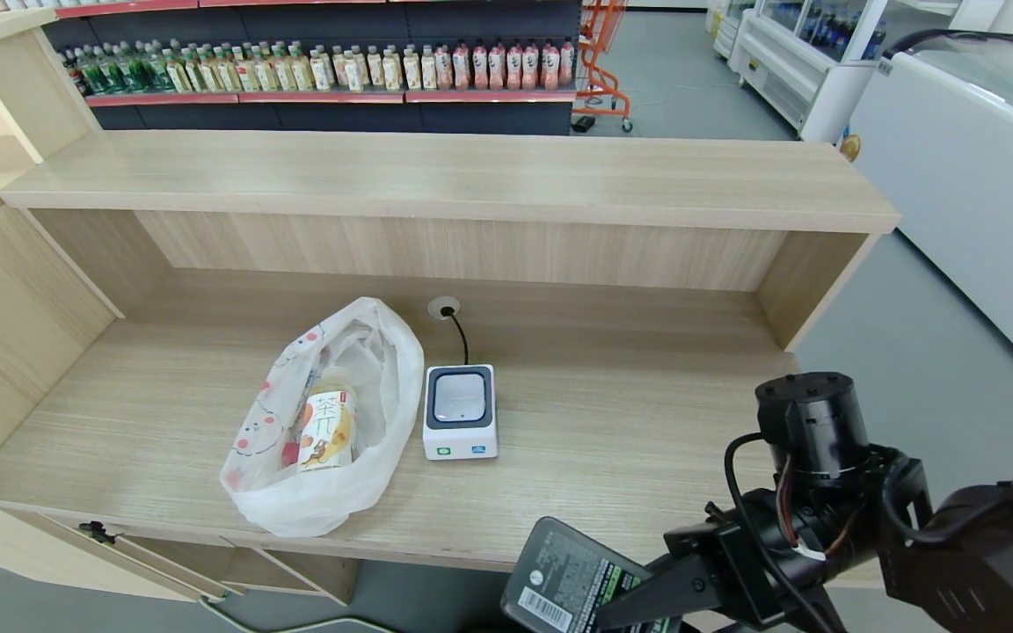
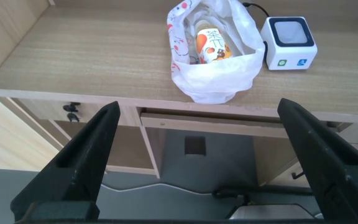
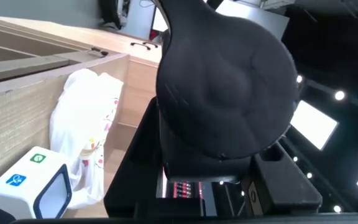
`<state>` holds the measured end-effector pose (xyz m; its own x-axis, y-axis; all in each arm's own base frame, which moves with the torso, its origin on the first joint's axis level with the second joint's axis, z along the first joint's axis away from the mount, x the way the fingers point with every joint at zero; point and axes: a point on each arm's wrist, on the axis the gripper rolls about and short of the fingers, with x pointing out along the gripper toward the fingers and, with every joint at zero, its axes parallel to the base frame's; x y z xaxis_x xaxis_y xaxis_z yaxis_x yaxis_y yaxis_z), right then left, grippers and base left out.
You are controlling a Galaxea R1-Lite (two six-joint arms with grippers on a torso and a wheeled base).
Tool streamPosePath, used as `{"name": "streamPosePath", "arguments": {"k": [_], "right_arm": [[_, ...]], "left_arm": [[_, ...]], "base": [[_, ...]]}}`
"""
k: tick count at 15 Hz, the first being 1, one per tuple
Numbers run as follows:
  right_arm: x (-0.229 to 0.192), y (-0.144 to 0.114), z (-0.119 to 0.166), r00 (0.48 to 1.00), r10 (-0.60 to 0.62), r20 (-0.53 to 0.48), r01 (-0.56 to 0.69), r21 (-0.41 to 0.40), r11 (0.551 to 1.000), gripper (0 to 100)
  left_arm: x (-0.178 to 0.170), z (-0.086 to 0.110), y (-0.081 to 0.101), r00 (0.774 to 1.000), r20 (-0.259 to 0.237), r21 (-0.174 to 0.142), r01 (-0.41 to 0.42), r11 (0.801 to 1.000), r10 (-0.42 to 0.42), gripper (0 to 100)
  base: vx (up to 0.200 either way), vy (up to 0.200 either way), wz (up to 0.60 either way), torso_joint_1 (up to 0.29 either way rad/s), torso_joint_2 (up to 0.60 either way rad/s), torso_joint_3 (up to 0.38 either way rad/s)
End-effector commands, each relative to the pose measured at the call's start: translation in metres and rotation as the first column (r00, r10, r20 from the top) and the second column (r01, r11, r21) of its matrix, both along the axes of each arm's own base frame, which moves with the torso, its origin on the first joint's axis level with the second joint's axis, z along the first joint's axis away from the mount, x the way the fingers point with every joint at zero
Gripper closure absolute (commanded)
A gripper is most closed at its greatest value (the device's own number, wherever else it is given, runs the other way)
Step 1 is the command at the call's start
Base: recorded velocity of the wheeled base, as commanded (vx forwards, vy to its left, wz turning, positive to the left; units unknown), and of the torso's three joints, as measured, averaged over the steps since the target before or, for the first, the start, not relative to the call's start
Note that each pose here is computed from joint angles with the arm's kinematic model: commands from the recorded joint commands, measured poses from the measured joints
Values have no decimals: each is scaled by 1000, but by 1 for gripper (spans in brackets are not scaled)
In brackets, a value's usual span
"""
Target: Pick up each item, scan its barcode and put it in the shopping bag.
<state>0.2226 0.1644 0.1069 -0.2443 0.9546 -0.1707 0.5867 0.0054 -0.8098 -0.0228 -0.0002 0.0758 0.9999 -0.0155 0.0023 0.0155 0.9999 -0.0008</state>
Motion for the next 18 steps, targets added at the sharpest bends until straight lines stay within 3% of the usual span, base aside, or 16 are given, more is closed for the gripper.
{"name": "streamPosePath", "arguments": {"k": [1,6,8,13,18], "right_arm": [[10,7,-12,1000,3,-30,-4,-17,1000,100],[31,38,7,998,55,23,-56,34,998,100],[32,47,0,997,80,-1,-80,24,997,100],[34,53,-16,995,90,-40,-90,0,996,100],[41,56,-12,996,86,-18,-86,14,996,100]], "left_arm": [[0,0,0,1000,1,-1,0,1000,0,0],[0,0,0,1000,1,-1,0,1000,0,0],[0,0,0,1000,1,-1,0,1000,0,0],[0,0,0,1000,1,-1,0,1000,0,0],[0,0,0,1000,1,-1,0,1000,0,0]], "base": [[0,0,0,0,0,0],[0,0,0,0,0,0],[0,0,0,0,0,0],[0,0,0,0,0,0],[0,0,0,0,0,0]]}}
